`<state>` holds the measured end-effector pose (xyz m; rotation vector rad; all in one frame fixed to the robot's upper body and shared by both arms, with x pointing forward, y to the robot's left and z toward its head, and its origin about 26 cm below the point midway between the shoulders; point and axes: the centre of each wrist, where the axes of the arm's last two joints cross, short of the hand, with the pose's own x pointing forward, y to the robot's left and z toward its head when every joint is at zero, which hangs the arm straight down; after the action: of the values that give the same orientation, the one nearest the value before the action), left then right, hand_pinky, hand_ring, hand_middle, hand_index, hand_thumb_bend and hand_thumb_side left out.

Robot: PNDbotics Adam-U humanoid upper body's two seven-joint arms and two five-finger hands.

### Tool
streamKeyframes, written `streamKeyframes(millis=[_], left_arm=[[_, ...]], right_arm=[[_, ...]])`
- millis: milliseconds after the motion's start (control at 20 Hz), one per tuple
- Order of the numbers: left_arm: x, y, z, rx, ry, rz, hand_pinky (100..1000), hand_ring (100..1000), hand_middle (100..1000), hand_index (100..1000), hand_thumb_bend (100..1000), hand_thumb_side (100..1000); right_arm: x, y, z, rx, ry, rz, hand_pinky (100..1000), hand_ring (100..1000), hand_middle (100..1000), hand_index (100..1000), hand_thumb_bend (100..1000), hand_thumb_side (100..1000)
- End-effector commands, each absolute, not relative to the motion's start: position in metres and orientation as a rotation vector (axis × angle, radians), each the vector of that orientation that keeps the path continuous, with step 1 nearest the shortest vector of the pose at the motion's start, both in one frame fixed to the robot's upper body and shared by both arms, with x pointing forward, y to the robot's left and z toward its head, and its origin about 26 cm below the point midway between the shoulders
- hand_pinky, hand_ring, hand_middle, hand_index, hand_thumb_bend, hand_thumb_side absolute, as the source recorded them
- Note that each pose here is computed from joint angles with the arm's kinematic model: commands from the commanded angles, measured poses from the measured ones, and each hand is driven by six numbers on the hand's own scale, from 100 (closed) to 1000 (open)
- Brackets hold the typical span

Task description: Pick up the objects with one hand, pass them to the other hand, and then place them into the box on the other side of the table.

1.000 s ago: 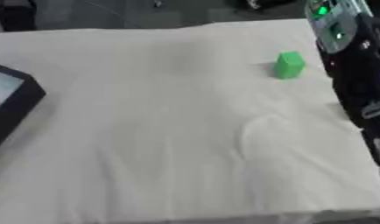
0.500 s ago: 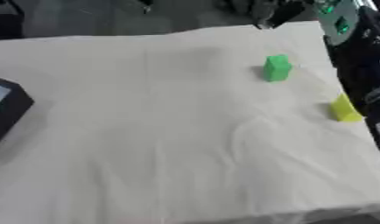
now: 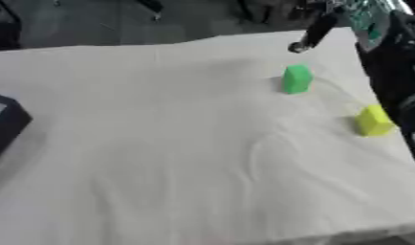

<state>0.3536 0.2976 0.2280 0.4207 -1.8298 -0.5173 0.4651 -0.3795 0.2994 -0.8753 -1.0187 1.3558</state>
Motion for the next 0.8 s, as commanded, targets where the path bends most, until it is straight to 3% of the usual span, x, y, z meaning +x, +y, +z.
streamKeyframes(millis=[50, 450, 800], left_arm=[[0.351, 0.297, 0.238, 0.426, -1.872, -0.506, 792, 746, 740, 825, 211, 489], [0.345, 0.292, 0.222, 0.326, -1.926, -0.295, 778, 734, 731, 816, 219, 621], [0.342, 0.284, 0.201, 0.28, -1.886, -0.161, 776, 732, 726, 812, 234, 626]], right_arm=[[0.461, -0.384, 0.318, -0.899, -0.97, 1.395, 915, 935, 866, 862, 358, 100], [0.461, -0.386, 0.316, -0.873, -0.849, 1.444, 913, 942, 872, 865, 393, 100], [0.464, -0.389, 0.306, -0.884, -0.779, 1.444, 910, 945, 879, 872, 443, 100]])
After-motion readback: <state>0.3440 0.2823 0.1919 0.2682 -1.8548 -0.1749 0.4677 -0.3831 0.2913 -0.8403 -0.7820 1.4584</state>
